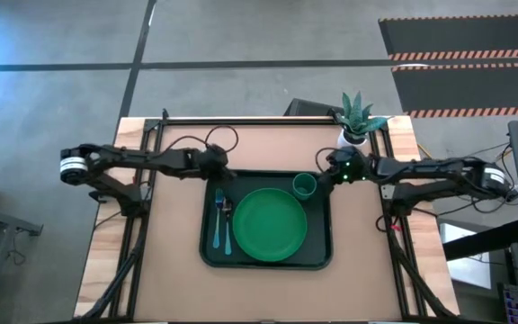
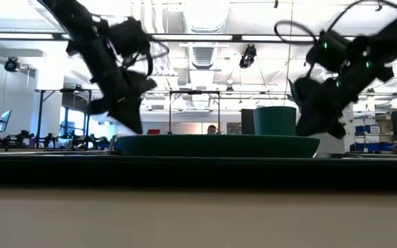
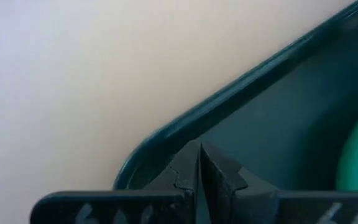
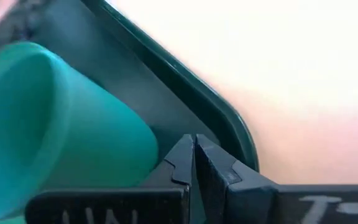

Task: Pick and place plate/cup/fork/spoon on tray
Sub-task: Move the green tray to the center of the table, then adjust the plate on the green tray

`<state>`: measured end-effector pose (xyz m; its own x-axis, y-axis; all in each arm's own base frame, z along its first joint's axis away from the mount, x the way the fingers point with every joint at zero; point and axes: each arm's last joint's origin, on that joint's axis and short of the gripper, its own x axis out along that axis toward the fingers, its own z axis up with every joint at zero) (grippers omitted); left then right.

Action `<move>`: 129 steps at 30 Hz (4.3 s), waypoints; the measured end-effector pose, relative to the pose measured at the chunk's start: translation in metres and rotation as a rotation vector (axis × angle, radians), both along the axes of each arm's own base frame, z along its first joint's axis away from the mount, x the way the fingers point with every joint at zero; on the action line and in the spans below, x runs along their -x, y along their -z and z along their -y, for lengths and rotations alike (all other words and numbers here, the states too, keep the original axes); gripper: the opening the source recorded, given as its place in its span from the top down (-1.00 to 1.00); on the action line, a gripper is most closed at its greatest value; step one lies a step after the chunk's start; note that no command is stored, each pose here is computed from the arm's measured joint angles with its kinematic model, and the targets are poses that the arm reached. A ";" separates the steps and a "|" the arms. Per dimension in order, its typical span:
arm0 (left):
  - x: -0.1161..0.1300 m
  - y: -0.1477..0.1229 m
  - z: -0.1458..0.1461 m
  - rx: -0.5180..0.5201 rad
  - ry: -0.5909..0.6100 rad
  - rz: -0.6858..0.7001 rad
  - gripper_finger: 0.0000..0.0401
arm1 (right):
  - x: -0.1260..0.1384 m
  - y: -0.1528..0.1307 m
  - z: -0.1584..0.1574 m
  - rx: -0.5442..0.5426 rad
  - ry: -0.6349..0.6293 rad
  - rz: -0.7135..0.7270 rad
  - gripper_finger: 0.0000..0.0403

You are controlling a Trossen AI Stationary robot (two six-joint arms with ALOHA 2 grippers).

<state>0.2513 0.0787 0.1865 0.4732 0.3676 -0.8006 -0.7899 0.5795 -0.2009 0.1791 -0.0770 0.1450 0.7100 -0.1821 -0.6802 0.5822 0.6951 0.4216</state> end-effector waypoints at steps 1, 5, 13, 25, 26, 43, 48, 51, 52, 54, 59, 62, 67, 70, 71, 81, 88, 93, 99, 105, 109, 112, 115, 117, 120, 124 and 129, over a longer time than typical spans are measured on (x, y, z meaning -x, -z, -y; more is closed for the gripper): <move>0.000 -0.006 0.000 -0.017 0.008 0.014 1.00 | 0.000 -0.009 0.000 0.010 -0.009 0.001 0.96; 0.001 -0.021 0.000 -0.077 0.005 0.049 1.00 | -0.001 -0.048 0.000 0.059 -0.047 -0.001 0.96; 0.011 -0.016 -0.001 -0.076 -0.028 -0.042 1.00 | 0.001 -0.083 -0.001 0.064 -0.069 -0.037 0.96; 0.015 -0.012 0.000 -0.050 -0.019 -0.093 1.00 | 0.005 -0.015 -0.012 -0.088 -0.038 -0.169 0.96; 0.016 -0.010 0.000 -0.045 -0.019 -0.112 1.00 | 0.004 -0.013 -0.012 -0.082 -0.037 -0.153 0.96; 0.007 0.015 0.003 0.043 0.032 -0.202 1.00 | -0.007 -0.005 -0.008 -0.074 -0.038 -0.126 0.96; 0.007 0.020 0.003 0.055 0.034 -0.222 1.00 | -0.008 -0.006 -0.007 -0.068 -0.038 -0.114 0.96; 0.006 0.025 0.003 0.059 0.035 -0.237 1.00 | -0.008 -0.004 -0.007 -0.072 -0.038 -0.124 0.96; 0.006 0.026 0.003 0.061 0.034 -0.244 1.00 | -0.008 -0.003 -0.007 -0.074 -0.038 -0.130 0.96; 0.006 0.029 0.003 0.064 0.034 -0.254 1.00 | -0.009 0.000 -0.007 -0.081 -0.038 -0.145 0.96; 0.006 0.031 0.003 0.066 0.034 -0.260 1.00 | -0.011 0.009 -0.006 -0.085 -0.048 -0.188 0.96; 0.006 0.031 0.003 0.065 0.034 -0.255 1.00 | -0.014 0.014 -0.004 -0.075 -0.061 -0.198 0.96; 0.006 0.031 0.003 0.065 0.033 -0.256 1.00 | -0.019 0.020 0.001 -0.061 -0.064 -0.186 0.96; 0.006 0.031 0.003 0.073 0.014 -0.249 1.00 | -0.021 0.022 0.006 -0.056 -0.068 -0.185 0.96; 0.006 0.032 0.003 0.074 0.011 -0.249 1.00 | -0.022 0.022 0.007 -0.053 -0.071 -0.184 0.96; 0.010 0.038 0.004 0.078 0.010 -0.260 1.00 | -0.023 0.018 0.018 -0.005 -0.091 -0.182 0.96; 0.010 0.038 0.004 0.079 0.012 -0.253 1.00 | -0.016 0.013 0.018 -0.013 -0.084 -0.198 0.96; 0.009 0.039 0.004 0.076 0.011 -0.241 1.00 | -0.014 0.011 0.018 -0.012 -0.090 -0.206 0.96; 0.009 0.039 0.004 0.075 0.011 -0.241 1.00 | -0.013 0.012 0.021 -0.003 -0.093 -0.210 0.96; 0.010 0.038 -0.001 0.073 -0.009 -0.231 1.00 | -0.009 0.012 0.028 0.009 -0.072 -0.213 0.96; 0.010 0.038 -0.003 0.074 -0.017 -0.231 1.00 | -0.008 0.011 0.030 0.011 -0.067 -0.208 0.96; 0.011 0.038 -0.003 0.073 -0.017 -0.234 1.00 | -0.009 0.011 0.030 0.018 -0.066 -0.202 0.96; 0.012 0.038 -0.005 0.073 -0.020 -0.238 1.00 | -0.009 0.011 0.031 0.026 -0.068 -0.201 0.96; 0.012 0.039 -0.007 0.073 -0.026 -0.239 1.00 | -0.009 0.011 0.032 0.027 -0.065 -0.200 0.96; 0.013 0.039 -0.009 0.073 -0.034 -0.240 1.00 | -0.009 0.011 0.032 0.027 -0.066 -0.199 0.96; 0.014 0.037 -0.009 0.068 -0.034 -0.243 1.00 | -0.008 0.003 0.031 0.052 -0.067 -0.194 0.96; 0.009 0.018 -0.008 0.028 -0.018 -0.178 1.00 | -0.010 -0.038 0.032 0.105 -0.070 -0.116 0.96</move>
<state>0.2424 0.0869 0.1683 0.3168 0.3511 -0.8811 -0.8247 0.5608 -0.0731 0.1891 -0.1094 0.1834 0.6412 -0.2093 -0.7383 0.5712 0.7727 0.2770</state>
